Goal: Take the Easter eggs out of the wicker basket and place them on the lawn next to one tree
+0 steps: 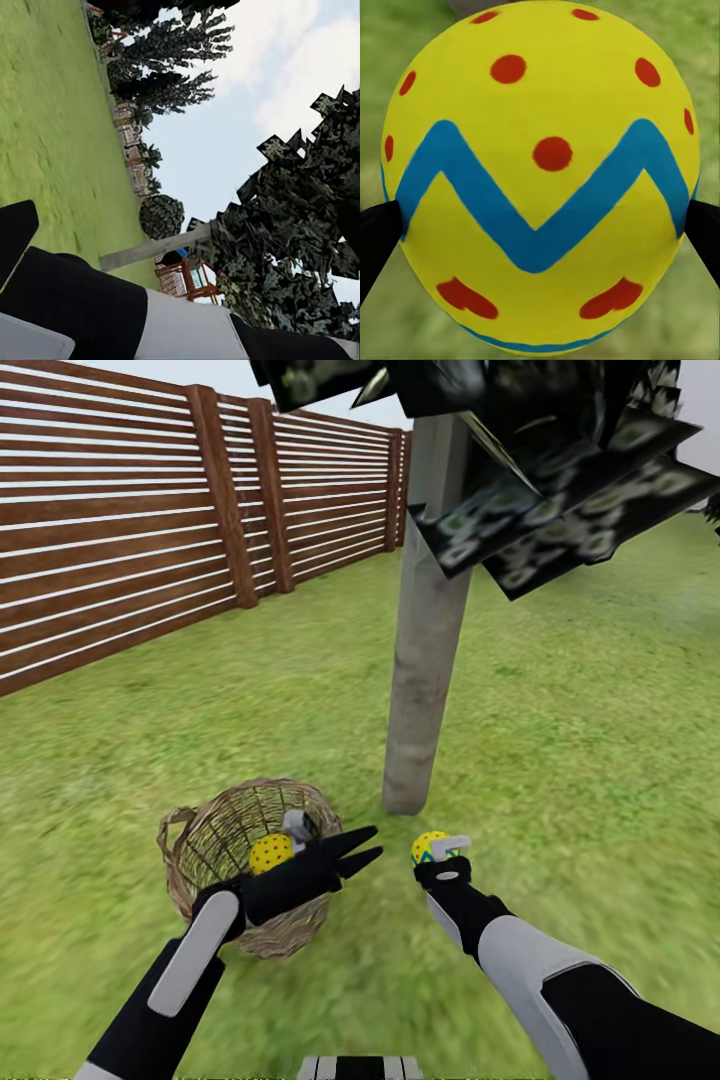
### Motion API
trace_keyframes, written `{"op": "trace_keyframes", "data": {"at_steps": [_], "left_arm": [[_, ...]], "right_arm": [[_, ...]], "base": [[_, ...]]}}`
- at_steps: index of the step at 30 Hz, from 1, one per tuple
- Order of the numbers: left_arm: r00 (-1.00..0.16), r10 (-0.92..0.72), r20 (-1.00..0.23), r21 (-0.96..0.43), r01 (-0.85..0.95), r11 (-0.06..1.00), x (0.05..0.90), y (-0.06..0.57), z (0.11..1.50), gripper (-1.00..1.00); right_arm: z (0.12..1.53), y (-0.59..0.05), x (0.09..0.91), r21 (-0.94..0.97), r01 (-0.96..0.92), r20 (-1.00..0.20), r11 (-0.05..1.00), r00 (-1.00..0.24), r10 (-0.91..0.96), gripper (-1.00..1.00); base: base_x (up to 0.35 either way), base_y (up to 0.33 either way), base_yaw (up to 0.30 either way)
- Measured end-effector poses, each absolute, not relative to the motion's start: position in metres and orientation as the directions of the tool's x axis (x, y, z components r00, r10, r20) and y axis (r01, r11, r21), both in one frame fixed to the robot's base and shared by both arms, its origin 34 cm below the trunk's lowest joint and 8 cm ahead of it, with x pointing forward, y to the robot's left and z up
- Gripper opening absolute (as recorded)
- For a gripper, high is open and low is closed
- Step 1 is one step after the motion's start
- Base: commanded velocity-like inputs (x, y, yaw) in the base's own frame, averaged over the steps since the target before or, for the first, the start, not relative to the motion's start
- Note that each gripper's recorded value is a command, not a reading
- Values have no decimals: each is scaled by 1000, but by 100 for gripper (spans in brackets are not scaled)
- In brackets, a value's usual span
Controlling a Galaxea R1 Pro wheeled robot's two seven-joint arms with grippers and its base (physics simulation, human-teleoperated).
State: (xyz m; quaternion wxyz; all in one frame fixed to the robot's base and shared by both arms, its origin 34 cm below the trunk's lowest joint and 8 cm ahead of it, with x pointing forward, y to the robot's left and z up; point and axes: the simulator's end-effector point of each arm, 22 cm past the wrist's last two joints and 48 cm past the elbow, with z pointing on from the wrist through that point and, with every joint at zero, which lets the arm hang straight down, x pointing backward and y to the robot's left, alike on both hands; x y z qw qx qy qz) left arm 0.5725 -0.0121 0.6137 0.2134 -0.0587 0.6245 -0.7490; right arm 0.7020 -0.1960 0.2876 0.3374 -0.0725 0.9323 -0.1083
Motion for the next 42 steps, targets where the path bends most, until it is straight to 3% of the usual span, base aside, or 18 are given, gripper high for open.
{"op": "trace_keyframes", "data": {"at_steps": [16,24,42], "left_arm": [[-911,-389,-140,-969,207,-138,574,-18,596,100],[-911,-389,-136,-970,202,-133,574,-19,593,100],[-918,-388,-86,-979,150,-138,578,-26,567,100]], "right_arm": [[265,-197,695,-248,-68,-591,966,-780,-207,-100],[270,-192,701,-250,-82,-625,965,-748,-225,-100],[236,-190,687,-248,-102,-586,963,-776,-232,-100]], "base": [[2,0,0],[269,0,0],[2,0,0]]}}
